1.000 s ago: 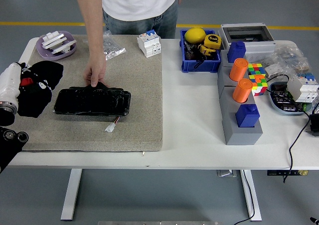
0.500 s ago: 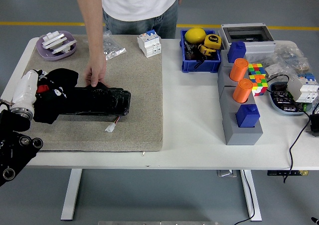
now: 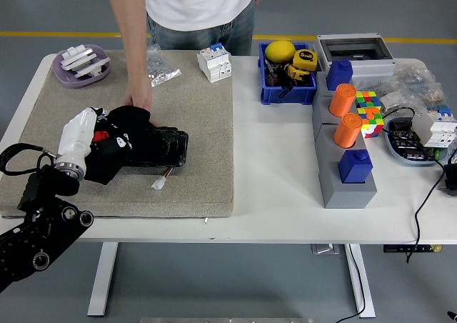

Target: Pick the rag up,wipe the panel,place it on the desk

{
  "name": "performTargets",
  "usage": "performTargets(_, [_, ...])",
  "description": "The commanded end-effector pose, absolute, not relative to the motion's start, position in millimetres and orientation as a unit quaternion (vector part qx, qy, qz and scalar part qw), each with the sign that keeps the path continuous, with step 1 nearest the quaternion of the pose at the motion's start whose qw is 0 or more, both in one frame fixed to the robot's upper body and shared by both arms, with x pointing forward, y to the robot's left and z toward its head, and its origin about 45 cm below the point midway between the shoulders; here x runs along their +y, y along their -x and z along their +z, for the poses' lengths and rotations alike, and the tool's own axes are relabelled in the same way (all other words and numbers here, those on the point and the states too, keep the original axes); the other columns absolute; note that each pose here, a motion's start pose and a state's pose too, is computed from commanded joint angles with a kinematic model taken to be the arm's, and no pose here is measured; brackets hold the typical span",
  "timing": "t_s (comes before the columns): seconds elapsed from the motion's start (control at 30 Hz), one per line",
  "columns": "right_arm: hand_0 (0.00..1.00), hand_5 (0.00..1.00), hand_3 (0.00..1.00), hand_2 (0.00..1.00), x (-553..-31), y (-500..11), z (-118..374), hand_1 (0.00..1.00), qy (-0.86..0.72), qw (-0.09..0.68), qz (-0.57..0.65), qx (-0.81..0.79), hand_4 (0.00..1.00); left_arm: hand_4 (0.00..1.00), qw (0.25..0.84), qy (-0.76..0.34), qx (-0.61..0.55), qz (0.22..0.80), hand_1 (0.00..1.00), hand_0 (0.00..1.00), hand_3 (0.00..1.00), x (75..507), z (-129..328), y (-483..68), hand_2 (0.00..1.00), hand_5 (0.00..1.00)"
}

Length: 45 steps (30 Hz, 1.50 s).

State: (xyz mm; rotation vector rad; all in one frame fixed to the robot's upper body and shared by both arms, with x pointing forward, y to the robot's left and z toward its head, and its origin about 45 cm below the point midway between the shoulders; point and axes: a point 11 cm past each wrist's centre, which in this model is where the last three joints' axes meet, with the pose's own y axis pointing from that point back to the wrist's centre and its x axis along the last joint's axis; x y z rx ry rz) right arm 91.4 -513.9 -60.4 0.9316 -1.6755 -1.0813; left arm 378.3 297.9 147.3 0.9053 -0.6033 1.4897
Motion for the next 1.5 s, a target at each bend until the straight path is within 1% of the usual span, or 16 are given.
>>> performTargets(0.3, [0.71,0.568,0.639,0.644,-515.8,-89.9,-59.6,0.548,-0.376,0.456,-0.438,-0.678,0.998,0.269,0.638,-0.375,-0.279,0.613,0.164,0.261,0.396,254.3,147.0,-373.7,0.432,0.002])
performTargets(0.83, [0.709,0.569,0.638,0.644,-516.6,-88.5,-59.6,0.548,-0.374,0.457,-0.437,-0.678,0.998,0.273,0.666,-0.364,-0.299,0.578,0.166,0.266,0.4,217.2,150.1,-367.7,0.433,0.002])
performTargets(1.13, [0.709,0.57,0.637,0.643,-516.5,-88.1,-59.6,0.548,-0.374,0.458,-0.438,-0.677,0.998,0.273,0.656,-0.37,-0.299,0.586,0.17,0.273,0.404,224.8,150.8,-370.7,0.435,0.002])
performTargets(1.5, [0.708,0.569,0.638,0.643,-515.9,-88.7,-59.9,0.548,-0.374,0.456,-0.438,-0.678,0.998,0.275,0.611,-0.391,-0.292,0.623,0.17,0.272,0.406,267.7,157.4,-384.5,0.435,0.002])
